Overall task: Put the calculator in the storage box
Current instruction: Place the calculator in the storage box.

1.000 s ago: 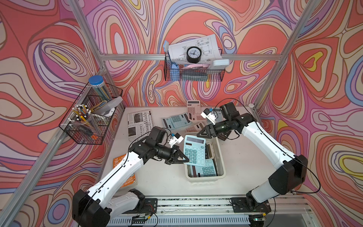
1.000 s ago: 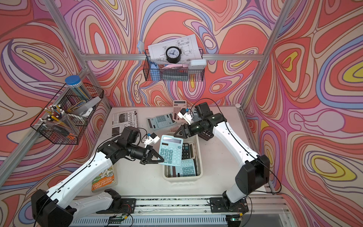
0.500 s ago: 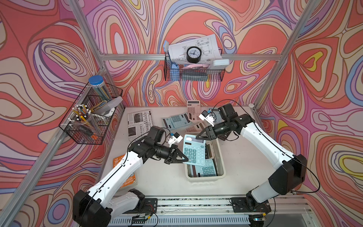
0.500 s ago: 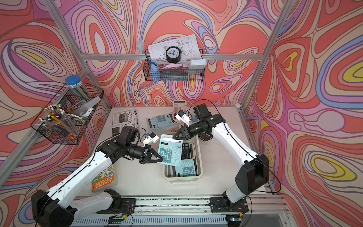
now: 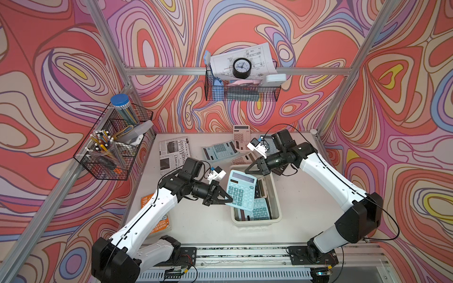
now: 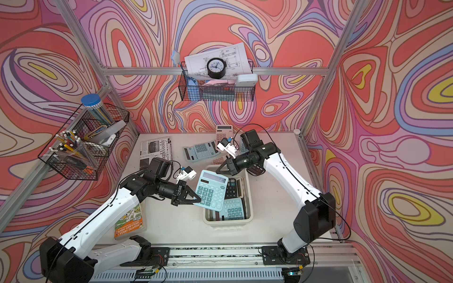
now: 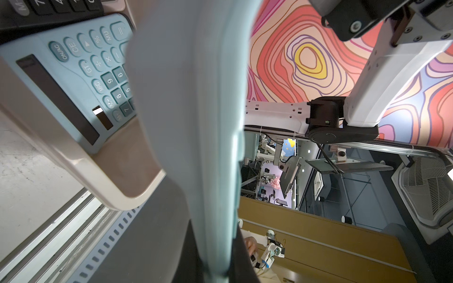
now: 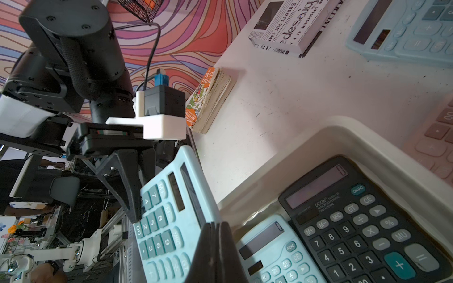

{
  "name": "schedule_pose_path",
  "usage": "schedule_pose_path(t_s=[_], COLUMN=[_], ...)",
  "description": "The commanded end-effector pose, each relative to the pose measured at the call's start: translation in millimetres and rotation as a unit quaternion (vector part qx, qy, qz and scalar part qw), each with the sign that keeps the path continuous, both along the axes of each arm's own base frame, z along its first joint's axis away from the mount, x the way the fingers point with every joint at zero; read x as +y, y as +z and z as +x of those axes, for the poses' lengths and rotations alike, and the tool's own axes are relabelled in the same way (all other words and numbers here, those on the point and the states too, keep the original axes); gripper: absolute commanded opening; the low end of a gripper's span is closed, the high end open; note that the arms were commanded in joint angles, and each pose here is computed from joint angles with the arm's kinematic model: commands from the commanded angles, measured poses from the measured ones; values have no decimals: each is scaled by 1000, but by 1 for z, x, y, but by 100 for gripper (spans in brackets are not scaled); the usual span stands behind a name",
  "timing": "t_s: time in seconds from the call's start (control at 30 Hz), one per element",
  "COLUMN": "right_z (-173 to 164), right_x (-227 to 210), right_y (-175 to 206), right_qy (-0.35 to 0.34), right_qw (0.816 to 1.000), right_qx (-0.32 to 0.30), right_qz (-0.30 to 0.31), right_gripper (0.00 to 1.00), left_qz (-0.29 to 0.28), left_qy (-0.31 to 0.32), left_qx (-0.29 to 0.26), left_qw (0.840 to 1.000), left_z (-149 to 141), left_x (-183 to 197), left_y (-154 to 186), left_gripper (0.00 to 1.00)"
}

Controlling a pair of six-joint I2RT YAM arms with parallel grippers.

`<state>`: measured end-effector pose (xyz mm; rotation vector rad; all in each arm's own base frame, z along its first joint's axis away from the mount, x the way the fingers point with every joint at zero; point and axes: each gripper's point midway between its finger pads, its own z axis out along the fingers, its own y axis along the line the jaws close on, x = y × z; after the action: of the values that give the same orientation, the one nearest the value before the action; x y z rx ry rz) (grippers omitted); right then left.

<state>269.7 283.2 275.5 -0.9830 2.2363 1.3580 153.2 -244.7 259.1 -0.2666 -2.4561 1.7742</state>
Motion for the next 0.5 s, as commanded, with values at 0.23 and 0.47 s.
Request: schedule_pose_path(t_s=[0.23,0.47], right_z=[-4,10], right_x=[-1,5], right_y=[0,-17], right_qy=[-10,-8], right_qw=[1000,999], right_qx=[7,29], right_qz=[-14,-30], right_gripper=[55,62], left_qz=[-23,-35], left_qy=[-10,-14], left_qx=[-74,-71], left_qw=[997,997], left_z=[7,4], left_x=[2,1], left_y=[22,26], left_gripper=[0,0])
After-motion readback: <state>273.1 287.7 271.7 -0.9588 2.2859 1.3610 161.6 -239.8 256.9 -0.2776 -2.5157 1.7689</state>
